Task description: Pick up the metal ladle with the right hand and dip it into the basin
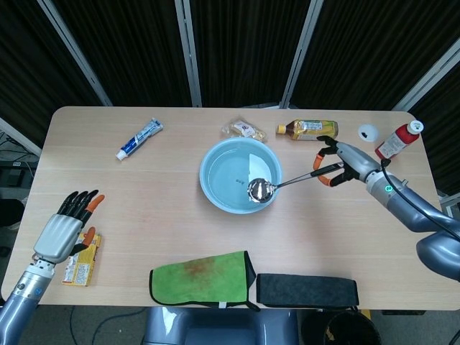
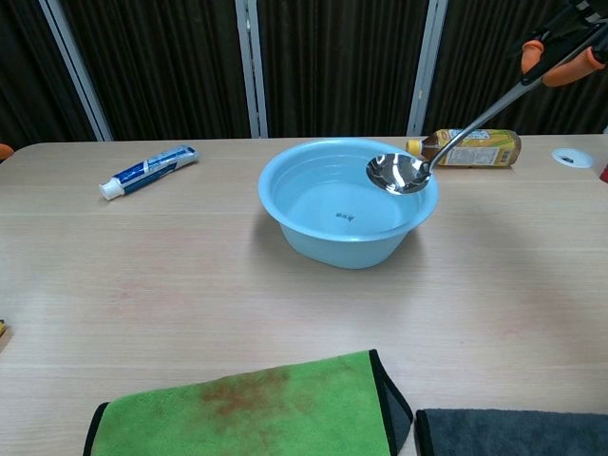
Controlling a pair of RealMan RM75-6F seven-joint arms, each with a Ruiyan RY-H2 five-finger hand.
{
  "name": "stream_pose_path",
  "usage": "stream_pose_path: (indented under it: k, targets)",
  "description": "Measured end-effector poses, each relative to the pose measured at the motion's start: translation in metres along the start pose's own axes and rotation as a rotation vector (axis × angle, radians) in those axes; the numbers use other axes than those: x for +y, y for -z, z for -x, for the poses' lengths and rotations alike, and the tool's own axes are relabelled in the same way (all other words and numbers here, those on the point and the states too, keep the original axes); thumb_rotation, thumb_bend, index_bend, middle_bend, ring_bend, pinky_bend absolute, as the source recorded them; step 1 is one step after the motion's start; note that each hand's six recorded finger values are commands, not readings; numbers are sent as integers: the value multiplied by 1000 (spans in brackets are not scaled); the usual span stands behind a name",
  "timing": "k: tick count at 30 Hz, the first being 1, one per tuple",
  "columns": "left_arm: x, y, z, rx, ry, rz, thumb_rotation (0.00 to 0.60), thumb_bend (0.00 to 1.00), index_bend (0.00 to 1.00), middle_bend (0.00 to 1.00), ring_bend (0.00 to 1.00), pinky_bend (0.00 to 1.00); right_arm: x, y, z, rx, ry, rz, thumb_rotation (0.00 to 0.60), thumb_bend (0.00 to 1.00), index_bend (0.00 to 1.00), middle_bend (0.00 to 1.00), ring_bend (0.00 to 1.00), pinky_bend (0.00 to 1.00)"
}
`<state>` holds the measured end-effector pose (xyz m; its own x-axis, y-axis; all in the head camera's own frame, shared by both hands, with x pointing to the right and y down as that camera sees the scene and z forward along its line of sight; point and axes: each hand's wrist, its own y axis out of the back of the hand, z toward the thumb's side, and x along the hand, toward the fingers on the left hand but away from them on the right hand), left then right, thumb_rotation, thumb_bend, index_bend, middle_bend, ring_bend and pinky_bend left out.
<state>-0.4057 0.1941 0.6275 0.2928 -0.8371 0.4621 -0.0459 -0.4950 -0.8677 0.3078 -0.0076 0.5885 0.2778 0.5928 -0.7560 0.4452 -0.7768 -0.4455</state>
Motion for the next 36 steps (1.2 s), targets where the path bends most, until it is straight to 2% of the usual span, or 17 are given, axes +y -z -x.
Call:
stream_pose_path:
  k: [14,26,36]
  targets:
    - [0,6,-2,17,16,16,600,566,32,0,0,0,-11,7,38,-13,4,15,600,546,627,15,0,0]
    - [0,9,-2,16,27,38,600,565,31,0,0,0,-23,7,59,15,39,1,600,546,632,20,0,0]
    - [0,13,-3,28,34,43,600,566,32,0,0,0,-35,19,75,15,77,-13,600,546,633,21,0,0]
